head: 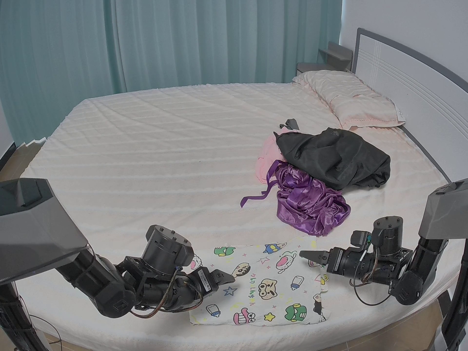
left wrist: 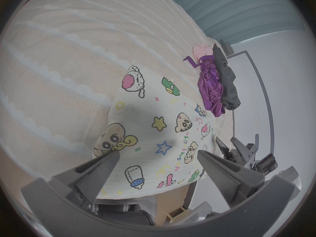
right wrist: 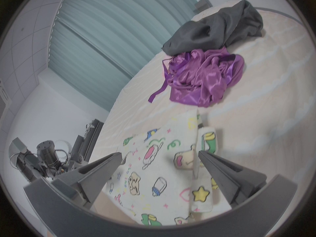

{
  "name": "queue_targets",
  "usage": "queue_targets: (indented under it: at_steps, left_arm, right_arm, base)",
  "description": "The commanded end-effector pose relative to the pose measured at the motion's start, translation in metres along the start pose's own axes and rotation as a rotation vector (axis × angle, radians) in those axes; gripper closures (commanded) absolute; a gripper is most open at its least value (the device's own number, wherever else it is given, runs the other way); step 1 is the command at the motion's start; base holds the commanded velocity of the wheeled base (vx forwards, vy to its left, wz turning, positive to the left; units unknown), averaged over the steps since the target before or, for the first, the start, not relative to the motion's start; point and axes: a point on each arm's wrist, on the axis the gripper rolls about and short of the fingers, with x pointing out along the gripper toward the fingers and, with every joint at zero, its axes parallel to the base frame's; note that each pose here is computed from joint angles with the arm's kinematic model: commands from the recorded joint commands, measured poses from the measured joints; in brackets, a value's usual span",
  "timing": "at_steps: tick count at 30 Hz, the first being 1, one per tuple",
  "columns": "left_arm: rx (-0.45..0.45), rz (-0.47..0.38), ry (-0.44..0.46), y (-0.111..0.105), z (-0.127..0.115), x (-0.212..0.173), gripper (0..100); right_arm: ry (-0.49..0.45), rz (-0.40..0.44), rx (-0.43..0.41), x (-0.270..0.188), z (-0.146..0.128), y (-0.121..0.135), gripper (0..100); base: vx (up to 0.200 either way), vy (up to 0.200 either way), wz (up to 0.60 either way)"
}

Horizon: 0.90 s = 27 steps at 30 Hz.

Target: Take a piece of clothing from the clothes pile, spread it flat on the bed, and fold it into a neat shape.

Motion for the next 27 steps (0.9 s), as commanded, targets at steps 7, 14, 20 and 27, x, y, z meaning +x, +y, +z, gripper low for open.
queue_targets:
  at_steps: [7, 14, 20, 27]
  left_arm:
    - [-0.001, 0.000, 0.000, 0.000, 0.000, 0.001, 0]
    - [-0.001, 0.000, 0.000, 0.000, 0.000, 0.001, 0]
    - [-0.001, -0.001, -0.001, 0.000, 0.000, 0.001, 0]
    - [-0.001, -0.001, -0.001, 0.000, 0.000, 0.001, 0]
  right_arm:
    - [0.062, 0.005, 0.005, -0.001, -0.012, -0.003, 0]
    - [0.088, -0.009, 0.007, 0.006, -0.017, -0.009, 0]
    - [0.095, -0.015, 0.011, 0.008, -0.019, -0.011, 100]
    - [0.094, -0.023, 0.013, 0.001, -0.021, -0.012, 100]
  base:
    - [0.000, 0.000, 0.00]
    - [0.000, 0.000, 0.00]
    - [0.000, 0.000, 0.00]
    - [0.000, 0.000, 0.00]
